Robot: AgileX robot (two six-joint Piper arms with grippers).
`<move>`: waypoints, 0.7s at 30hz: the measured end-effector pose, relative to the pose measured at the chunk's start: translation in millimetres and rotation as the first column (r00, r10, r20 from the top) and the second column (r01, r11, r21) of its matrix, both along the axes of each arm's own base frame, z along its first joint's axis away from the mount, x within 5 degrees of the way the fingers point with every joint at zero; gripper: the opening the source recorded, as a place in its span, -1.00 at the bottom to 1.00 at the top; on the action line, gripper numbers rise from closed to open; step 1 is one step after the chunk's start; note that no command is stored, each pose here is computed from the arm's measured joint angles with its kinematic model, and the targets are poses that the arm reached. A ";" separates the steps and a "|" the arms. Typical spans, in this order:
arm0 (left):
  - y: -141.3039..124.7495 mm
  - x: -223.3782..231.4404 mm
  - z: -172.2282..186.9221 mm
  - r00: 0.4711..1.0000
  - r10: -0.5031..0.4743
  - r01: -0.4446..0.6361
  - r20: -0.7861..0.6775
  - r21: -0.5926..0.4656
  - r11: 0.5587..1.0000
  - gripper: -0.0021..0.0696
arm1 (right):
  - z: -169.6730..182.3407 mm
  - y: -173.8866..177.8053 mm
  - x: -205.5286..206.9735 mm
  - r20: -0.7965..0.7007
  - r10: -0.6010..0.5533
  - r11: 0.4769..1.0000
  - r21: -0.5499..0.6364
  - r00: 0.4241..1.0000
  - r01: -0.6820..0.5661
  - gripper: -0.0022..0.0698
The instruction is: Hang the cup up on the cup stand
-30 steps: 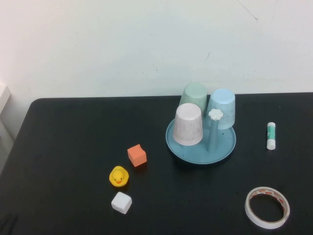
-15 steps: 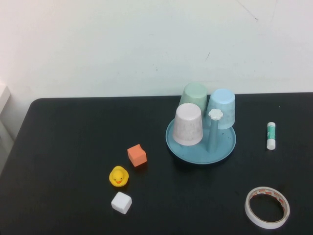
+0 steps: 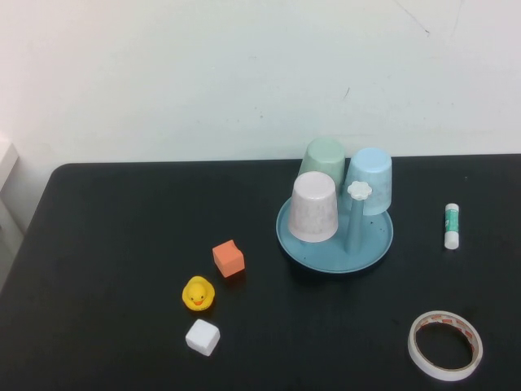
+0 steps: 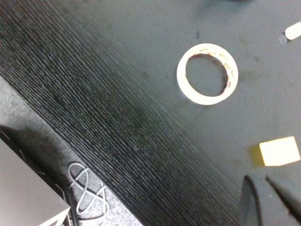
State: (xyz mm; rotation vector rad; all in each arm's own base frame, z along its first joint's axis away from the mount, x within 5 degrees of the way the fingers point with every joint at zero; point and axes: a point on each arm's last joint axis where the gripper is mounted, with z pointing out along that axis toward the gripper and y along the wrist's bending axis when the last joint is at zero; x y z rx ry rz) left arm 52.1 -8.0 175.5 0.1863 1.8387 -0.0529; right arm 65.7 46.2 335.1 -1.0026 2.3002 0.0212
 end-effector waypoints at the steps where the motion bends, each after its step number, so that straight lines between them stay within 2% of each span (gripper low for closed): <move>1: -0.5 -0.1 0.0 1.000 -0.007 0.007 0.001 0.005 1.000 -0.94 | 0.0 0.0 0.0 0.000 0.000 1.000 0.000 1.000 0.000 -0.94; 10: 0.6 0.2 0.3 0.999 0.035 -0.035 0.001 -0.012 0.999 -0.94 | 0.0 0.1 -0.1 -0.001 0.000 1.000 0.001 1.000 0.000 -0.94; 21: 0.2 0.2 0.3 1.000 0.020 -0.020 0.006 0.021 1.000 -0.94 | 0.0 0.1 -0.1 -0.001 0.000 1.000 0.001 1.000 0.000 -0.94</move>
